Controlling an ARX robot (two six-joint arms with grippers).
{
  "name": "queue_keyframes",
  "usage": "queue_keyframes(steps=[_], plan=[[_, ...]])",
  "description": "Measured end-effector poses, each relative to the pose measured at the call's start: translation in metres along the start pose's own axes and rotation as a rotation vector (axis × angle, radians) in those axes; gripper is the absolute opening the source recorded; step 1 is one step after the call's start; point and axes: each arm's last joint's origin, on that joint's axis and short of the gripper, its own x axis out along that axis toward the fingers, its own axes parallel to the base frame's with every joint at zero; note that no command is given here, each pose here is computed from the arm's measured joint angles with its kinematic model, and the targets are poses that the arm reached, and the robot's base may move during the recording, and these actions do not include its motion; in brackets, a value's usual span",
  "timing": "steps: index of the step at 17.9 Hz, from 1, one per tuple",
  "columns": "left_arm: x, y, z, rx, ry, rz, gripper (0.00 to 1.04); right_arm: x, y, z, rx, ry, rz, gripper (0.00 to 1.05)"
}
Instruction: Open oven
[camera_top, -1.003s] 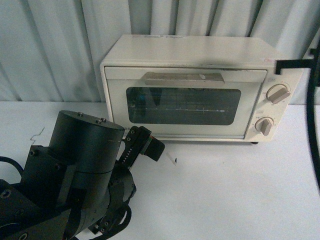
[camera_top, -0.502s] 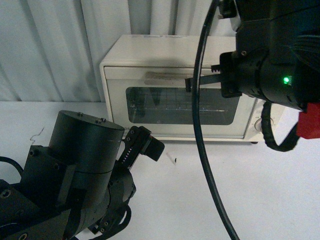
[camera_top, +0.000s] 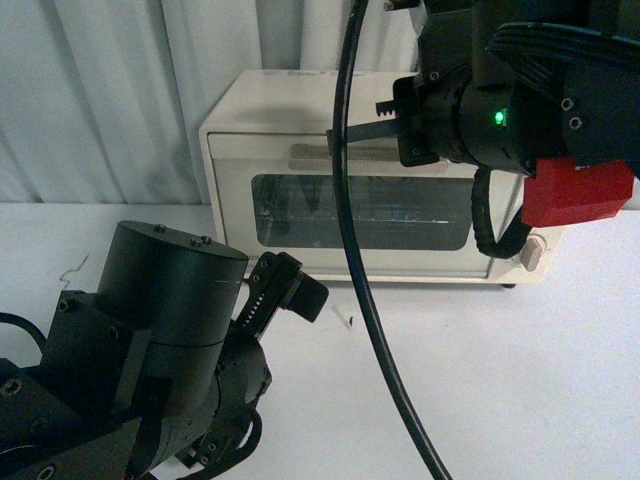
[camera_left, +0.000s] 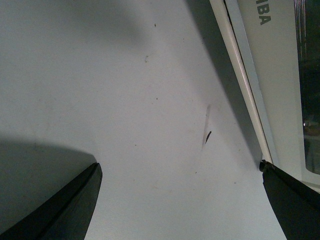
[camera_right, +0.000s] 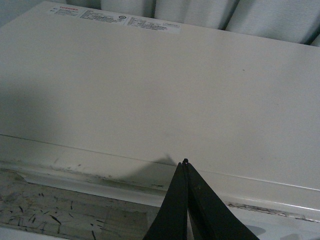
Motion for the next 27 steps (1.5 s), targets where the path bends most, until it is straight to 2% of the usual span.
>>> queue_keyframes(steps=[4, 7, 15, 27], plan=[[0.0, 0.0, 0.0, 0.0, 0.0, 0.0, 0.98, 0.0, 0.015, 0.001, -0.004, -0.006, 0.03, 0.02], [0.0, 0.0, 0.0, 0.0, 0.0, 0.0, 0.98, 0.0, 0.017, 0.001, -0.003, -0.007, 0.034, 0.02], [0.0, 0.0, 0.0, 0.0, 0.0, 0.0, 0.98, -0.004, 0.019, -0.011, 0.008, 0.019, 0.032, 0.02], [0.0, 0.0, 0.0, 0.0, 0.0, 0.0, 0.98, -0.004, 0.016, -0.015, 0.047, 0.014, 0.024, 0.02]])
